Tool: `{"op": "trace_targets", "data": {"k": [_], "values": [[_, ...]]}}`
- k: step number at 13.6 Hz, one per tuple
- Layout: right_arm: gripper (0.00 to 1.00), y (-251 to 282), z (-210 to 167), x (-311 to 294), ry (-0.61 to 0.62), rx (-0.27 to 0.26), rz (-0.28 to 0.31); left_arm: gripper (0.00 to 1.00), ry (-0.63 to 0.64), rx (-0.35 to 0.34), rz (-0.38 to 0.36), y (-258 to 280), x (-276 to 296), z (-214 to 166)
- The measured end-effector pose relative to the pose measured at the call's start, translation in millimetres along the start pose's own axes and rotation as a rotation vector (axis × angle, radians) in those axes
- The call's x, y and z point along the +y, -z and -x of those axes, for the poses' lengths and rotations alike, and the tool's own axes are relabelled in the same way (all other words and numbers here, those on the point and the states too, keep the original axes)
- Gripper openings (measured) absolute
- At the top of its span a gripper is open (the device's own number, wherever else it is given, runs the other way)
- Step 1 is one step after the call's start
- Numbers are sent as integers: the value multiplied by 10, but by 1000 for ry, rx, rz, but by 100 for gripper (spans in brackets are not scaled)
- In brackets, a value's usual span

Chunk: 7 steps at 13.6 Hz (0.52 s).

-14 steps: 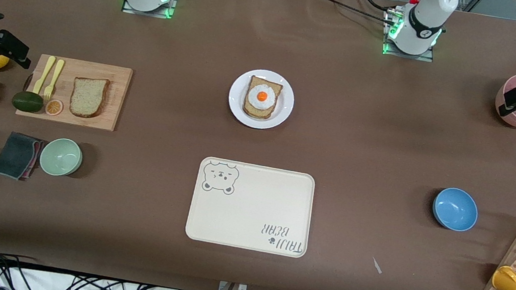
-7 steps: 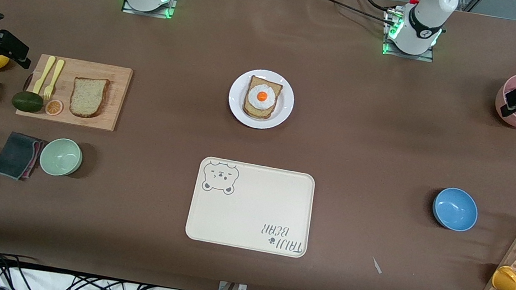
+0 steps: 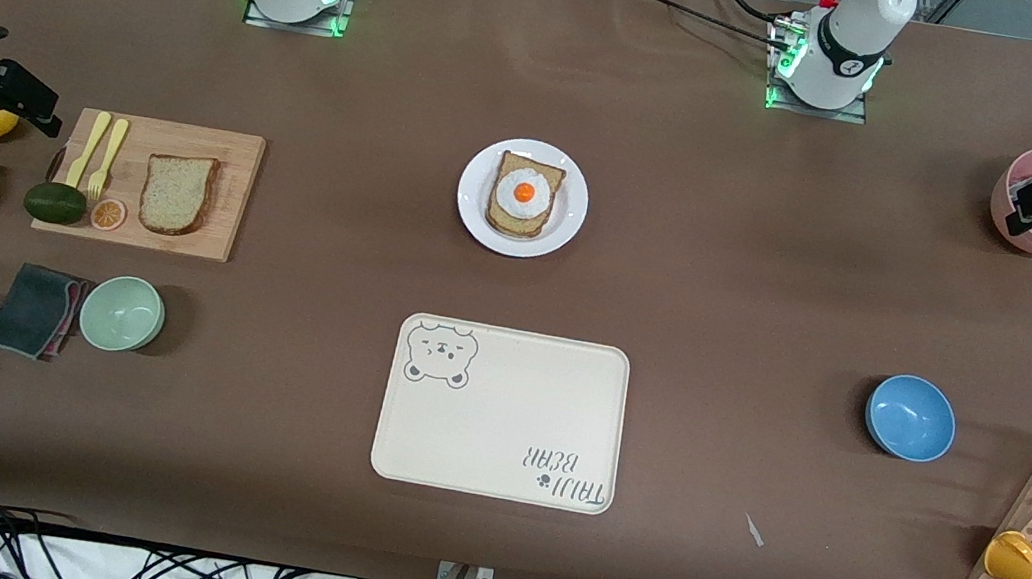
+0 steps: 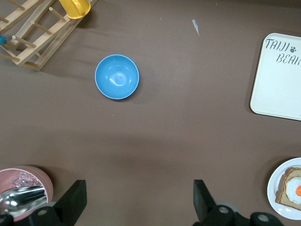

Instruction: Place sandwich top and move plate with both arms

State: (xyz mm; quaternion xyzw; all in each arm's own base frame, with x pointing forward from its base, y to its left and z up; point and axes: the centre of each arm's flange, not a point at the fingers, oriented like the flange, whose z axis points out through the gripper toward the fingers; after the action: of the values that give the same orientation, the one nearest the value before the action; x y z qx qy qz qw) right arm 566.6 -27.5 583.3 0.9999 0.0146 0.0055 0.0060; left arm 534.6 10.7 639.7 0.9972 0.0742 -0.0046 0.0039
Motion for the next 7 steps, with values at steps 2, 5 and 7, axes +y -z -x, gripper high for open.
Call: {"op": "trace_targets", "data": {"k": [2, 5, 7], "values": [[100, 0, 0, 1, 0, 0, 0, 100, 0, -5, -1, -25, 4, -14], [100, -3, 3, 10, -2, -2, 0, 100, 0, -11, -3, -53, 7, -20], [100, -6, 7, 13, -3, -6, 0, 100, 0, -12, -3, -59, 5, -22]]}}
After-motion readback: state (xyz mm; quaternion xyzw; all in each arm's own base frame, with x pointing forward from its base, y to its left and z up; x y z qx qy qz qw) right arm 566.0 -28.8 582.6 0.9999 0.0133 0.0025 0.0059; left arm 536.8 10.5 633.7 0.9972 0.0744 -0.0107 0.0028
